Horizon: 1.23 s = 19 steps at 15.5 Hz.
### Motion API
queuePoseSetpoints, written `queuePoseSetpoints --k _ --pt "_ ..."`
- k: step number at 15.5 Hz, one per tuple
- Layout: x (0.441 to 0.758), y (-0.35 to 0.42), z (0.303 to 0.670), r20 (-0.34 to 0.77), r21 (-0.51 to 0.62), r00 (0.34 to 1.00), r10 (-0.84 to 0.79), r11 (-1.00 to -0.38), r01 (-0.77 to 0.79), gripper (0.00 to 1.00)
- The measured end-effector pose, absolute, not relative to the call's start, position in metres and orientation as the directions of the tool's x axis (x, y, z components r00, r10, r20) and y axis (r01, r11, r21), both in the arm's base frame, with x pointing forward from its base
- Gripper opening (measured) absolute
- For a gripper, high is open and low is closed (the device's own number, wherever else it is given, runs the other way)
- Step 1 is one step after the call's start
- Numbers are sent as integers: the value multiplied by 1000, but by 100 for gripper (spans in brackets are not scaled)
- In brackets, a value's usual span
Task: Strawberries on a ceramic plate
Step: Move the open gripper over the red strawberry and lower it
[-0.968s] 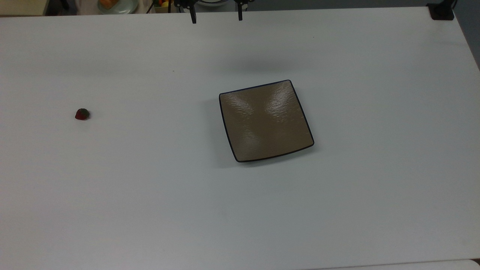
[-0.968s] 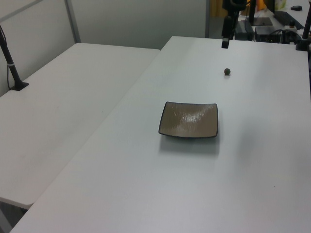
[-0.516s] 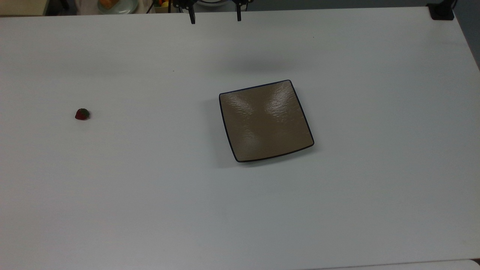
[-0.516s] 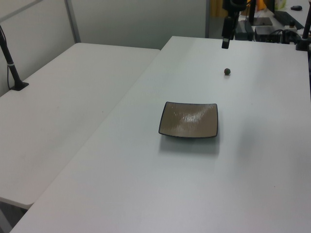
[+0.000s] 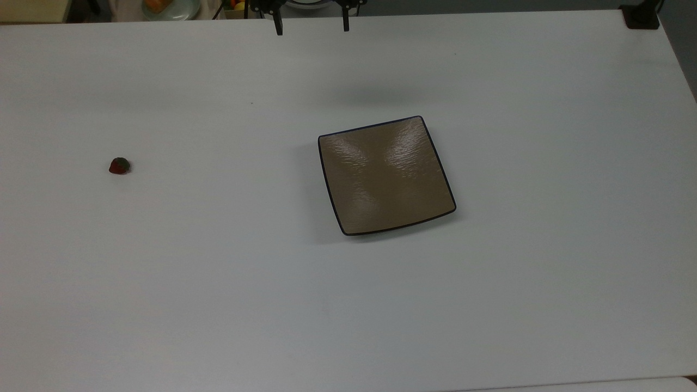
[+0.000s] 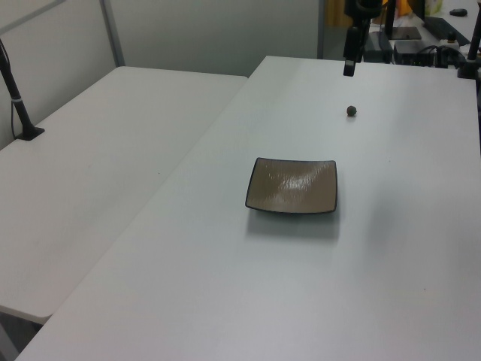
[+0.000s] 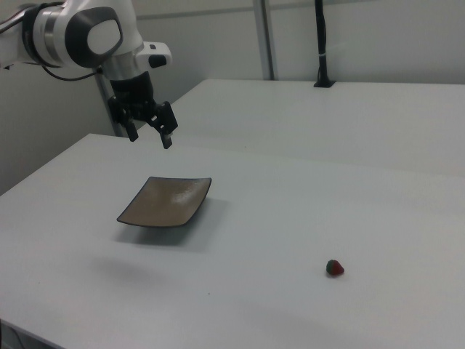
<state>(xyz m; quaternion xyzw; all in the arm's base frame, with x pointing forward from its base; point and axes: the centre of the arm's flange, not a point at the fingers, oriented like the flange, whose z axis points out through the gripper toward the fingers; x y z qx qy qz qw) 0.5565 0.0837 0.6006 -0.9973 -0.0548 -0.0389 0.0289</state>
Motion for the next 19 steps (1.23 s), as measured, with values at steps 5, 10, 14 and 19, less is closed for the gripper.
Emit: queuePoseSetpoints --k 5,10,14,19 --pt "562 27 600 80 -50 997 16 -999 20 100" --pt "568 -61 581 56 -41 998 1 -999 4 100" --pt "578 -121 552 51 -20 998 39 -999 40 100" --pt "608 -164 488 56 39 997 52 -998 50 100"
